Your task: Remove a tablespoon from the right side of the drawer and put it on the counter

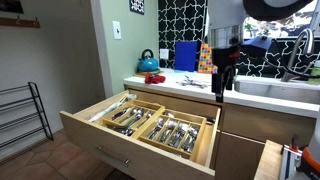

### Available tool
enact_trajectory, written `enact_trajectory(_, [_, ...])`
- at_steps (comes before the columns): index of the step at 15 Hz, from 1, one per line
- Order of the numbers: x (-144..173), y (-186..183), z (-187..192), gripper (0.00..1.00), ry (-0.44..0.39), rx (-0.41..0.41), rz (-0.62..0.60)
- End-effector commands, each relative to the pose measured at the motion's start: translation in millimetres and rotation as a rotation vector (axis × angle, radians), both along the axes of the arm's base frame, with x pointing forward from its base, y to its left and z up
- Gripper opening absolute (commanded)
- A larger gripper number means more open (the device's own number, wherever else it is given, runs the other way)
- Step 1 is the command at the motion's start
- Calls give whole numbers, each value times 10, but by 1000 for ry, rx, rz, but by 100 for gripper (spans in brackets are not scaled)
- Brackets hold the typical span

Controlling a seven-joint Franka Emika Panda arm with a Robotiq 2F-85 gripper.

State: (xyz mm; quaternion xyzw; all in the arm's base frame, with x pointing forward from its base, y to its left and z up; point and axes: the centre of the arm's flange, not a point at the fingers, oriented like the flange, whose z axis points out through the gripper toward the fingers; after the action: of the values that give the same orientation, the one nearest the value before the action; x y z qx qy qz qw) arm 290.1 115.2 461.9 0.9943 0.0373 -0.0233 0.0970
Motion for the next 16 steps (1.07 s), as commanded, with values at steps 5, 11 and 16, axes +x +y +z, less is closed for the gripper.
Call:
enact_trajectory(5, [0, 0, 0, 100, 0, 0, 0])
enact_trajectory(11, [226, -39, 77, 100, -6, 22, -73])
enact_trajectory(16, [870, -385, 162, 100, -25, 79, -193])
